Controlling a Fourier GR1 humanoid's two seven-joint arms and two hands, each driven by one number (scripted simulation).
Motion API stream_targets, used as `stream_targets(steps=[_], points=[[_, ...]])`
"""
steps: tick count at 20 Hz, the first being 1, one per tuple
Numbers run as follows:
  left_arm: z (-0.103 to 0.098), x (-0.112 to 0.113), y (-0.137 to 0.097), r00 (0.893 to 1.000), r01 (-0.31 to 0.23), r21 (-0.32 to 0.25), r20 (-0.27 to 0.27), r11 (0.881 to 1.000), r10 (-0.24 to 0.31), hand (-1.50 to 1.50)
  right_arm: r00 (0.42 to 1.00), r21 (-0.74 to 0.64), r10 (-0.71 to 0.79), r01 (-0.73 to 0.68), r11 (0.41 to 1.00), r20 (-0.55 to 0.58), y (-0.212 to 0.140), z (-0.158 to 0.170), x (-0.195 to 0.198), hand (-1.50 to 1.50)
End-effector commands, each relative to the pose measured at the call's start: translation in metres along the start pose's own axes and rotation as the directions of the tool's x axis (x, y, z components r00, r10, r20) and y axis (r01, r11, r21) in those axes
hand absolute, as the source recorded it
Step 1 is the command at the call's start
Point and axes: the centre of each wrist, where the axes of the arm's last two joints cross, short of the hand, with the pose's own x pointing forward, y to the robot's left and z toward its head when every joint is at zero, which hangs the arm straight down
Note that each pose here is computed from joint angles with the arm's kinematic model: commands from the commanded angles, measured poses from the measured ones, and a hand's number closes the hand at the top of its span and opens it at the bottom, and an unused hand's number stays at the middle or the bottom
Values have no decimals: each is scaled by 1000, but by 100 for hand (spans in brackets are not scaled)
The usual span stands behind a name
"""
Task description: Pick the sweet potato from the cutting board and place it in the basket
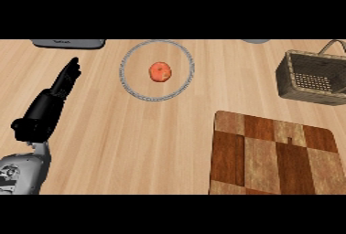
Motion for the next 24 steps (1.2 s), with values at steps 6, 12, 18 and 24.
stream_targets(steps=[6,12,18,24], points=[[-11,0,-6,1000,4,-25,6,1000,-4,0,971,97,-185,171,980,151,-52,-28,61,150],[-5,-5,2,1000,8,-21,2,1000,-8,0,975,189,-174,147,971,137,-44,-67,108,150],[-3,-1,-1,1000,-2,-19,-12,1000,2,0,977,284,-196,166,944,80,-31,-98,144,150],[-5,2,16,1000,-2,-11,0,1000,2,0,991,403,-122,94,911,46,6,-124,161,150]])
